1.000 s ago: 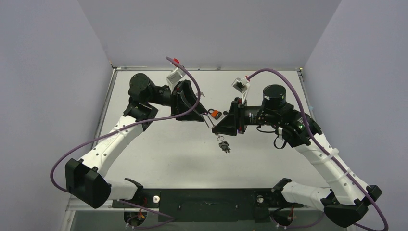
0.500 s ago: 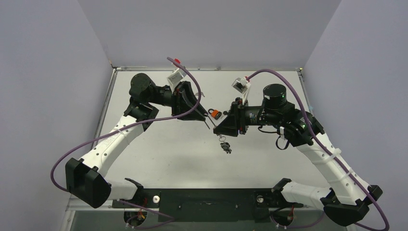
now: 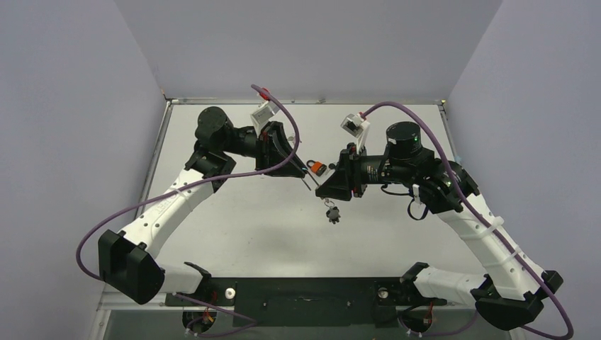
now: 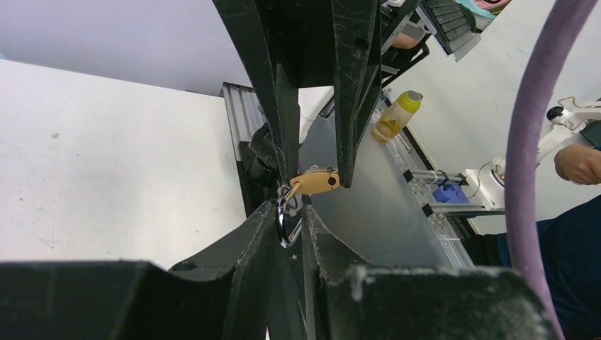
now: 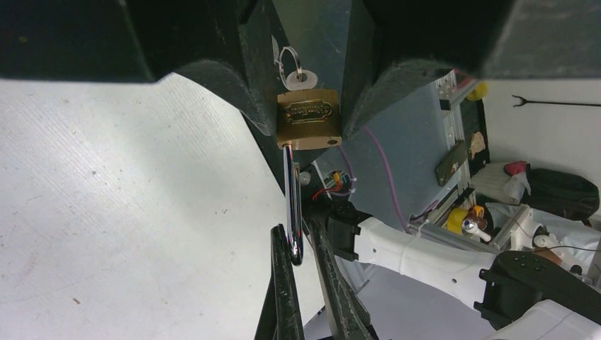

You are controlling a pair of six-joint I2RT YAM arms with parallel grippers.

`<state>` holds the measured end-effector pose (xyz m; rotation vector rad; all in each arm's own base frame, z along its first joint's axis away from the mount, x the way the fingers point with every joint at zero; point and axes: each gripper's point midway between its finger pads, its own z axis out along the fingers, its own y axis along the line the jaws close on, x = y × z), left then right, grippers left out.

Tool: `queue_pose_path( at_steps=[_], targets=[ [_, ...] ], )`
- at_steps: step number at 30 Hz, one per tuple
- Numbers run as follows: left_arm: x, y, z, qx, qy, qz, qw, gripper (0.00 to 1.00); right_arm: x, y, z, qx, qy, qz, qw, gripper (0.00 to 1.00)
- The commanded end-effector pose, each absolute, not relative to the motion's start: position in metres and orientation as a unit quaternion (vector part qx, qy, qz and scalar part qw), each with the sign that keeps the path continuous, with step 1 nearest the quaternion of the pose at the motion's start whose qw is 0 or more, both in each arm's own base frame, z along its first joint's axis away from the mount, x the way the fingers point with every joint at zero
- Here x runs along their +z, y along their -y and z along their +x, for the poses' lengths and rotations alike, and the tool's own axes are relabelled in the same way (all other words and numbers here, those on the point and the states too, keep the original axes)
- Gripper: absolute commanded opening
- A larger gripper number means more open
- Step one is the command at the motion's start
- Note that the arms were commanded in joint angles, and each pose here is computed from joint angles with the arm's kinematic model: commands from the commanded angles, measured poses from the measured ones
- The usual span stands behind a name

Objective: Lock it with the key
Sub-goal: Lock the lock.

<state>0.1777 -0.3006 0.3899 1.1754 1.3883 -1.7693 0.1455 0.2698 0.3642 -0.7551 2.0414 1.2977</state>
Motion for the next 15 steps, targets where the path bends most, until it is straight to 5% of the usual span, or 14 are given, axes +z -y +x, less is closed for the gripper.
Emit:
queue_pose_path(
  at_steps=[1,11,15],
  targets=[
    [0.403,0.302,0.173,-0.662,-0.503,0.463,0.308,0.16,0.385,-0.271,0.157,0.478,-0.753,-0.291,0.346,0.0],
    [0.407,0.307,0.184,-0.657,-0.521,0.435,0.329,0.0,0.376,-0.268,0.166,0.449,-0.765,-0.292,0.357,0.03],
    [0.413,0.313,0.207,-0.643,-0.558,0.383,0.359,0.0,0.374,-0.256,0.187,0.401,-0.774,-0.269,0.41,0.42]
  ],
)
